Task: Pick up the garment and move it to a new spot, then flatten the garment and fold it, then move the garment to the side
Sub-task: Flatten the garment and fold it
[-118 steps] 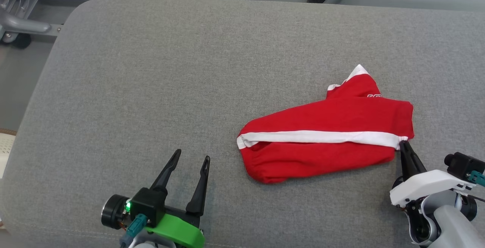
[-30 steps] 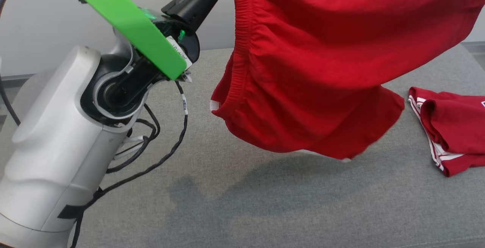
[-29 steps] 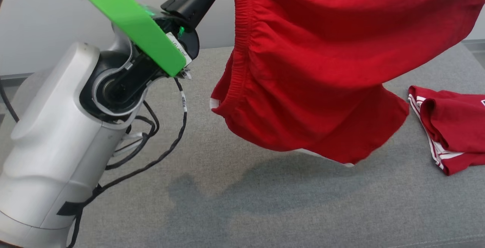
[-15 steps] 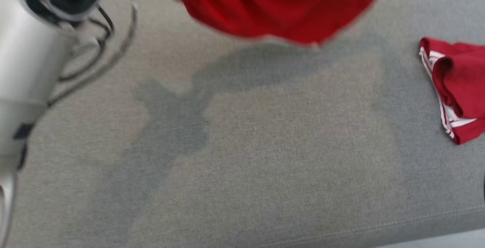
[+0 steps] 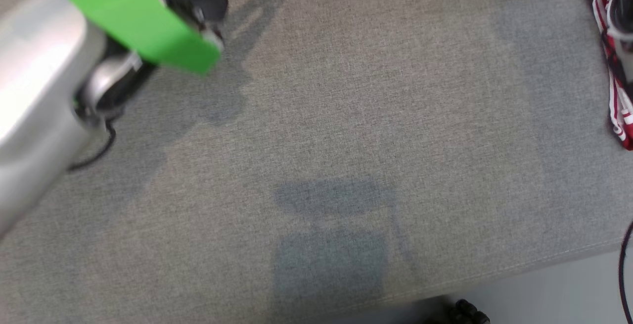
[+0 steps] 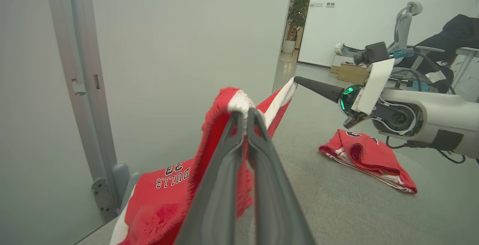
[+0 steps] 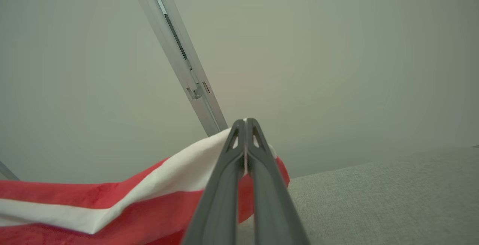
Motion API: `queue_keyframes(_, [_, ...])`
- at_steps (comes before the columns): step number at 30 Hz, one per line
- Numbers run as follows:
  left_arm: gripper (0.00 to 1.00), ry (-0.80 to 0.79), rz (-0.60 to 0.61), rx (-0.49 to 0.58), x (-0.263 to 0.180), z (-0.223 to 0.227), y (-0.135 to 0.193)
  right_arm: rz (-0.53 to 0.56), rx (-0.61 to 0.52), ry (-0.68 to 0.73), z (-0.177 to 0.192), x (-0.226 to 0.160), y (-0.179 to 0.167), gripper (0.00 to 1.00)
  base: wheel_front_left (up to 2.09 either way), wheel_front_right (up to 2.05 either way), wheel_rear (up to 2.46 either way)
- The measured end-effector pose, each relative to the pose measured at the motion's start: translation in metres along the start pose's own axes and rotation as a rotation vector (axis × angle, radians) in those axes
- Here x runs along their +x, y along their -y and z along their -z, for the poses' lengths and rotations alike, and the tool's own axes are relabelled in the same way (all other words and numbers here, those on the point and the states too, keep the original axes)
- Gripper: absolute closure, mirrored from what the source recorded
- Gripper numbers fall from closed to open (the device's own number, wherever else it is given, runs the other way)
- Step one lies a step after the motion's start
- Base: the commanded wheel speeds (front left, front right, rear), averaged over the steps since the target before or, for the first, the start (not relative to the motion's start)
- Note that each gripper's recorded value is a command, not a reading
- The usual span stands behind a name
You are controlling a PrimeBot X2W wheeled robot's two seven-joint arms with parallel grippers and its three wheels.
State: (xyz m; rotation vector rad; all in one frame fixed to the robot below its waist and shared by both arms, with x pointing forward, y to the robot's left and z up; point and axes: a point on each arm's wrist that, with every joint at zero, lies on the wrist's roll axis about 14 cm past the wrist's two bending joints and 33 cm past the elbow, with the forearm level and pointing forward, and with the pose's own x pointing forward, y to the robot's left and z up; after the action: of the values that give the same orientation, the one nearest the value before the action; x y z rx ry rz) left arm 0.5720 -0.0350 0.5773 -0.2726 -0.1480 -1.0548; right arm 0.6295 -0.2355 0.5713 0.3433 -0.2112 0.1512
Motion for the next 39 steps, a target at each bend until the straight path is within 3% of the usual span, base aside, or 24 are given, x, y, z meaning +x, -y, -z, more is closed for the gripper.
queue_keyframes(5, [1.00, -0.125, 0.049, -0.105, -0.036, 0.072, 0.036, 0.081, -0.014, -0.158, 0.052, -0.049, 0.039, 1.00, 0.00, 0.00, 0.00])
queue_keyframes(13, [1.00, -0.268, 0.137, -0.110, -0.085, 0.110, 0.103, 0.156, -0.011, -0.293, 0.066, -0.128, 0.065, 1.00, 0.00, 0.00, 0.00])
queue_keyframes(31, [1.00, -0.296, 0.108, -0.115, -0.139, 0.094, 0.187, 0.190, -0.045, -0.368, 0.038, -0.244, 0.058, 1.00, 0.00, 0.00, 0.00])
queue_keyframes(39, [1.00, -0.232, 0.064, -0.169, -0.140, 0.071, 0.197, 0.119, -0.084, -0.376, 0.016, -0.236, 0.045, 1.00, 0.00, 0.00, 0.00])
